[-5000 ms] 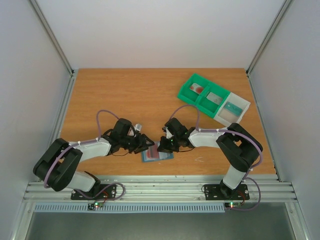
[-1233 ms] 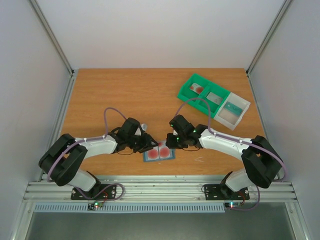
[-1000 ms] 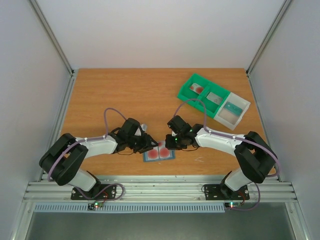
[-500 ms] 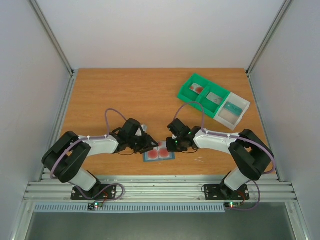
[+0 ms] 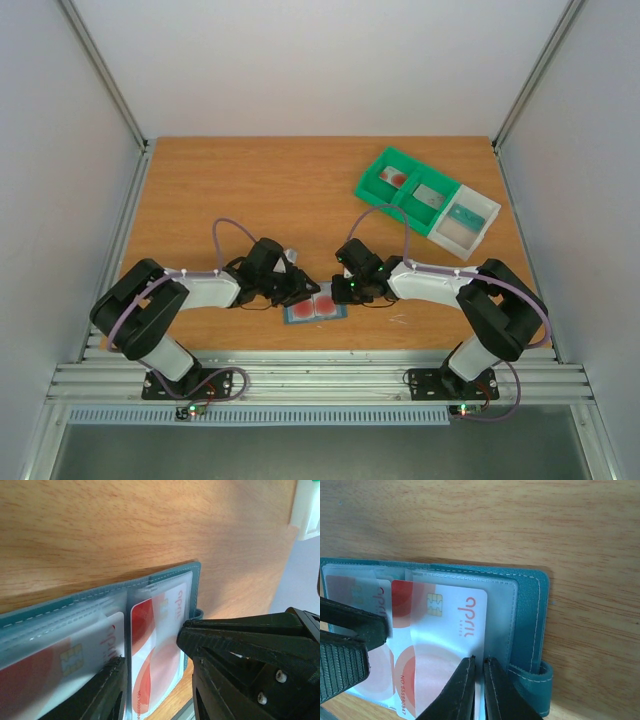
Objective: Take the credit cards out of the card holder
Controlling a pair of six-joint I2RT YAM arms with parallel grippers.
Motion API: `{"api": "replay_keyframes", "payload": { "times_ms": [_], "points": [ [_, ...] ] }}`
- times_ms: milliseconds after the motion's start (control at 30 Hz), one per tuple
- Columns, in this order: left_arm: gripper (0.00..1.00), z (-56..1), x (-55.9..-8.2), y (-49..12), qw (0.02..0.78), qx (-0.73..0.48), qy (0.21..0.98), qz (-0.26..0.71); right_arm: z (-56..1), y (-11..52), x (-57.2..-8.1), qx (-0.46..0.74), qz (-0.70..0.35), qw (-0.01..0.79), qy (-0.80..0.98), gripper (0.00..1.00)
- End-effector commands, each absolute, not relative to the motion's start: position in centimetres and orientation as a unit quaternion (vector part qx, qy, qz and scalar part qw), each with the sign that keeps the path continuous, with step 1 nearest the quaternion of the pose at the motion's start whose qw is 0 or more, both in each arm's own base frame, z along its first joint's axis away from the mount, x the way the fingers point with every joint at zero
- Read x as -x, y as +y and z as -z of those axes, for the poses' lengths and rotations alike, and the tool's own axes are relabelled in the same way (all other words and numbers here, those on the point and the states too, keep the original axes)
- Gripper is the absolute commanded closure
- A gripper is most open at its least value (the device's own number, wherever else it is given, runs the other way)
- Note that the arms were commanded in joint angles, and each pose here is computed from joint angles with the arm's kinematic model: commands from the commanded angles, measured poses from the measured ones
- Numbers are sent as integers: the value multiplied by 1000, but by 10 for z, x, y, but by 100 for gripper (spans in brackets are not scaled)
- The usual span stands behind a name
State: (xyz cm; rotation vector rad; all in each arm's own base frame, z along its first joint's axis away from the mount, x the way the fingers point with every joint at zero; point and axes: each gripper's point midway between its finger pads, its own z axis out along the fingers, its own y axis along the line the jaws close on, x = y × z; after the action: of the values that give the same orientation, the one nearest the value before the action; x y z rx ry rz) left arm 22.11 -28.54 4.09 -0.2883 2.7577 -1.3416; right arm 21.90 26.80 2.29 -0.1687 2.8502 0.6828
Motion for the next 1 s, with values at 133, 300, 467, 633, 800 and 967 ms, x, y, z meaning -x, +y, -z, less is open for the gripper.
{"api": "replay_keyframes", "payload": {
  "times_ms": [133,300,467,633,800,967],
  "points": [
    [63,-37,-221,-287,40,93,893,438,4,253,-202,47,-203,72,975,94],
    [62,-35,-218,-285,40,96,893,438,8,254,-200,44,-207,68,975,95],
    [62,-35,-216,-283,42,102,893,437,10,254,-197,39,-216,64,973,97],
    [63,-38,-216,-282,41,102,893,437,12,253,-196,34,-217,61,974,98],
    [62,-49,-216,-275,55,100,901,418,5,255,-197,38,-223,64,972,98],
    [62,-40,-213,-270,54,97,908,404,-19,264,-201,50,-247,75,965,94]
  ]
}}
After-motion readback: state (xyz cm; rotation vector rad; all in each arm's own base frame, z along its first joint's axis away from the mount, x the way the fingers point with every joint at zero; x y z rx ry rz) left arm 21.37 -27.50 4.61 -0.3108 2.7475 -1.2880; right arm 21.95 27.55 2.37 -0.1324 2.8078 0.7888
